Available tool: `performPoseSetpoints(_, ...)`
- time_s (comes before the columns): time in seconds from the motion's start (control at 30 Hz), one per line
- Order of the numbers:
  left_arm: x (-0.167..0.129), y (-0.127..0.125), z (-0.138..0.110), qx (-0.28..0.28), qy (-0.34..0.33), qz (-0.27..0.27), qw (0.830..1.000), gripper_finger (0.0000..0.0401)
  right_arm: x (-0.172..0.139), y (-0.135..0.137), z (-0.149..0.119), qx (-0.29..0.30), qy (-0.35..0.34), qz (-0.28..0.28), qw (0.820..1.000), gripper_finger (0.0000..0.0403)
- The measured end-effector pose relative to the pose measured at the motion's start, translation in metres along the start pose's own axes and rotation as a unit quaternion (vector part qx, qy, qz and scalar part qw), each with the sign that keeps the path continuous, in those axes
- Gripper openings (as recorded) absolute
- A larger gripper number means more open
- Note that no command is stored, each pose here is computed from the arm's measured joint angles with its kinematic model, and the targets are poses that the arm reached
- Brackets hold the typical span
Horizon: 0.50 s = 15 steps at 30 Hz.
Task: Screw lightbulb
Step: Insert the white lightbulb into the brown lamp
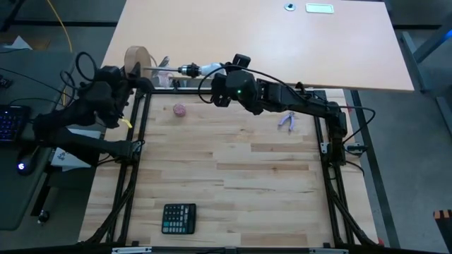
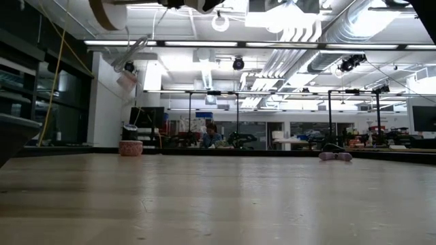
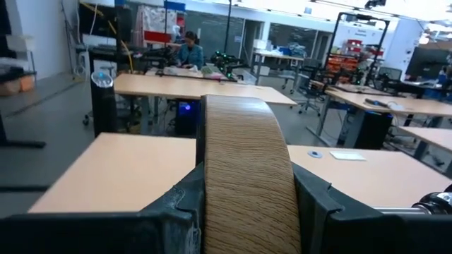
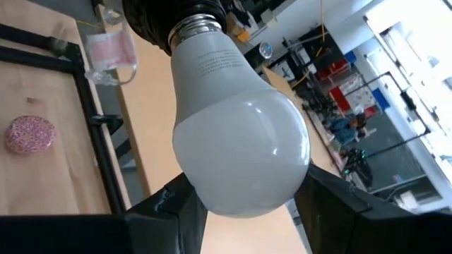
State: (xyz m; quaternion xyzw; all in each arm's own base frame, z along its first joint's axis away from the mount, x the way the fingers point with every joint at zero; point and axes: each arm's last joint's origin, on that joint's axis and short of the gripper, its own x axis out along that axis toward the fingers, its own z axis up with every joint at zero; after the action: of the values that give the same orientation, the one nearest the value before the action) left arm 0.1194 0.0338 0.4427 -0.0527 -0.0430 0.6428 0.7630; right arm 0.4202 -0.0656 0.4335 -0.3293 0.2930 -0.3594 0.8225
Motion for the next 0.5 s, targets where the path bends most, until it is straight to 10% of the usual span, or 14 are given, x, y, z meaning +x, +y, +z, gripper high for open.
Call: performPoseSetpoints(0.5, 0.0011, -0.0094, 0.0014, 0.017, -0.005, -0.004, 1.0, 0.0115, 0.0019, 0.0005, -0.0052, 0.007, 0.021, 0.002, 1.0, 0.0177)
